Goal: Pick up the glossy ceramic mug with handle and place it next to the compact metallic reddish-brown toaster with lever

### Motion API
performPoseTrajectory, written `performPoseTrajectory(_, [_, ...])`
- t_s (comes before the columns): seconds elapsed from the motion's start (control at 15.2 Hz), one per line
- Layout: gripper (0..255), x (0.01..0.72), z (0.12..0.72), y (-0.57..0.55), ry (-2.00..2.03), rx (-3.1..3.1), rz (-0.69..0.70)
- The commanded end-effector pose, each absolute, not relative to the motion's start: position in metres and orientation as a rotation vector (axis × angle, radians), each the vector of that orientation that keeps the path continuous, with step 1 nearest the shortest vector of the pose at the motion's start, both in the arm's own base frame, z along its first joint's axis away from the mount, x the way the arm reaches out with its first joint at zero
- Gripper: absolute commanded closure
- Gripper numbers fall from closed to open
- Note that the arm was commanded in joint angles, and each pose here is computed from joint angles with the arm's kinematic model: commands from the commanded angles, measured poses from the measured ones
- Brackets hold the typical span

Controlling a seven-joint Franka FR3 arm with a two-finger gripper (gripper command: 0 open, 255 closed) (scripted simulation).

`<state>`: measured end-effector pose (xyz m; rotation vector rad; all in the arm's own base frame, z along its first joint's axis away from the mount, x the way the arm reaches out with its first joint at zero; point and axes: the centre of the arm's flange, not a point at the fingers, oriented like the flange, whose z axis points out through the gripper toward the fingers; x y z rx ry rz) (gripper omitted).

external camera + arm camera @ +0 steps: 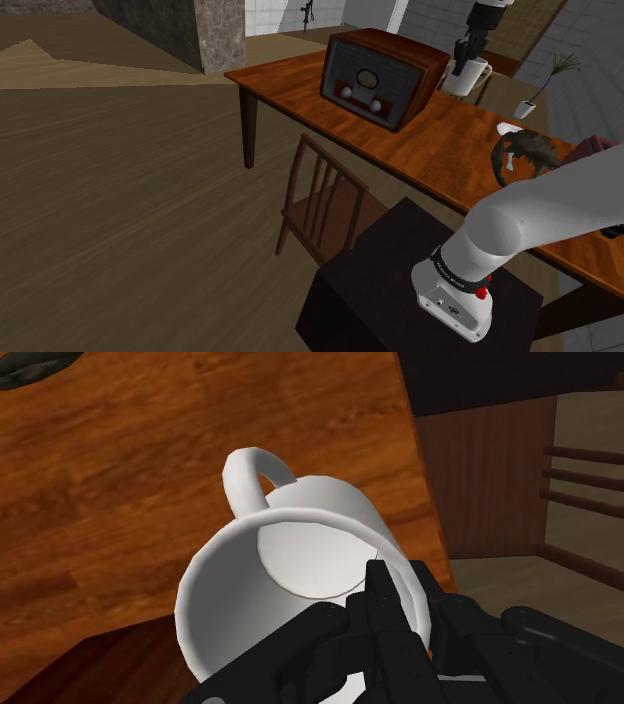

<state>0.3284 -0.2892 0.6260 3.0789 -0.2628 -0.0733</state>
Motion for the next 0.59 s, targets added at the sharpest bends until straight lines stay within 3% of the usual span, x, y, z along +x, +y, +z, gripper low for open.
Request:
performPoseTrajectory(0.0, [255,0.302,0.626,-0.296,-0.261,3.079,-0.074])
performPoseTrajectory(0.53, [255,0.199,0.626,-0.319,-0.261,3.079,-0.074])
